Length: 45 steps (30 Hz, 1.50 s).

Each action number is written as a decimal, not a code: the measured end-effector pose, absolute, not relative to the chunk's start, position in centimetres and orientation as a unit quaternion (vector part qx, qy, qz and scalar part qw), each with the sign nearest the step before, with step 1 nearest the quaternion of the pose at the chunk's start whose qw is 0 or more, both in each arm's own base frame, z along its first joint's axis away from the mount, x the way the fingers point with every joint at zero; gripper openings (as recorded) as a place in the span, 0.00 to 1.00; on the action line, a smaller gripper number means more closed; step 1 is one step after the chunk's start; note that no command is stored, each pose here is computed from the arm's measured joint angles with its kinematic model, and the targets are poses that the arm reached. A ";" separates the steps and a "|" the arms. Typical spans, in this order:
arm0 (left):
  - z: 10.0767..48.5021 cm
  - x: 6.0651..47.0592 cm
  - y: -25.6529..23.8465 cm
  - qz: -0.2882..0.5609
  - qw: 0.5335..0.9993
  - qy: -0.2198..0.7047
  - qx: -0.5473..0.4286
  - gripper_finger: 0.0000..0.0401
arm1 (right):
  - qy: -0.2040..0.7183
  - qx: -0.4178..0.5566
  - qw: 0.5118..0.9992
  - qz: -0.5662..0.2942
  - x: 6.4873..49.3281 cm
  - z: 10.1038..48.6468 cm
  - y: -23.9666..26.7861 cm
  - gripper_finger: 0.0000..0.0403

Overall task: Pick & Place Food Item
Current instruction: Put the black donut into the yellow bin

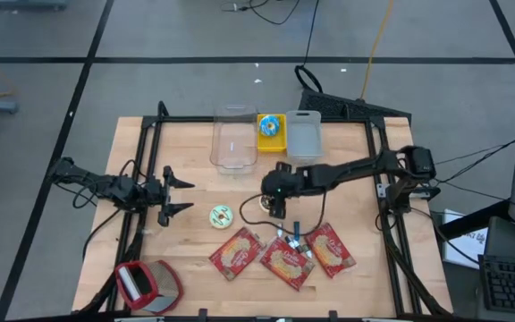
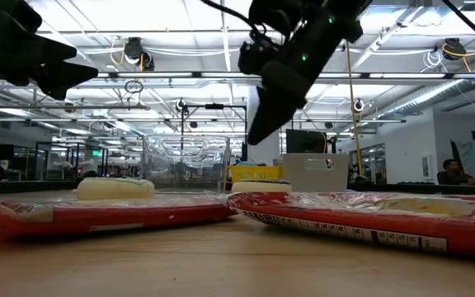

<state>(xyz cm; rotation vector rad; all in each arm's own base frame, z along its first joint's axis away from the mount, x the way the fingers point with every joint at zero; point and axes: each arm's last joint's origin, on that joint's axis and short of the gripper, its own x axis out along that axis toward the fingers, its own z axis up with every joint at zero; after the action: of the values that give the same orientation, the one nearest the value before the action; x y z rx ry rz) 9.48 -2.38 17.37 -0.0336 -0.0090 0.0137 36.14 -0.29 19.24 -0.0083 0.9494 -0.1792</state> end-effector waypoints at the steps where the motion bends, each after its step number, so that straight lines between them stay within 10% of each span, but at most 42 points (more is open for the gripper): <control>1: 17.4 9.5 -2.4 0.007 1.000 -0.004 -0.017 0.71 | 0.459 -0.004 0.885 -0.082 35.9 18.6 -0.2 0.53; 45: 17.4 9.5 -2.4 0.007 1.000 -0.004 -0.017 0.71 | 0.386 0.048 0.917 -0.087 33.2 13.2 -1.5 0.45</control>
<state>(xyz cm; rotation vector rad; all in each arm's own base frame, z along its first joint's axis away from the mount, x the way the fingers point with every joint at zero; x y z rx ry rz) 9.48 -2.38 17.37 -0.0334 -0.0086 0.0143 33.17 -1.46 13.17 0.0982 0.7947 -0.1795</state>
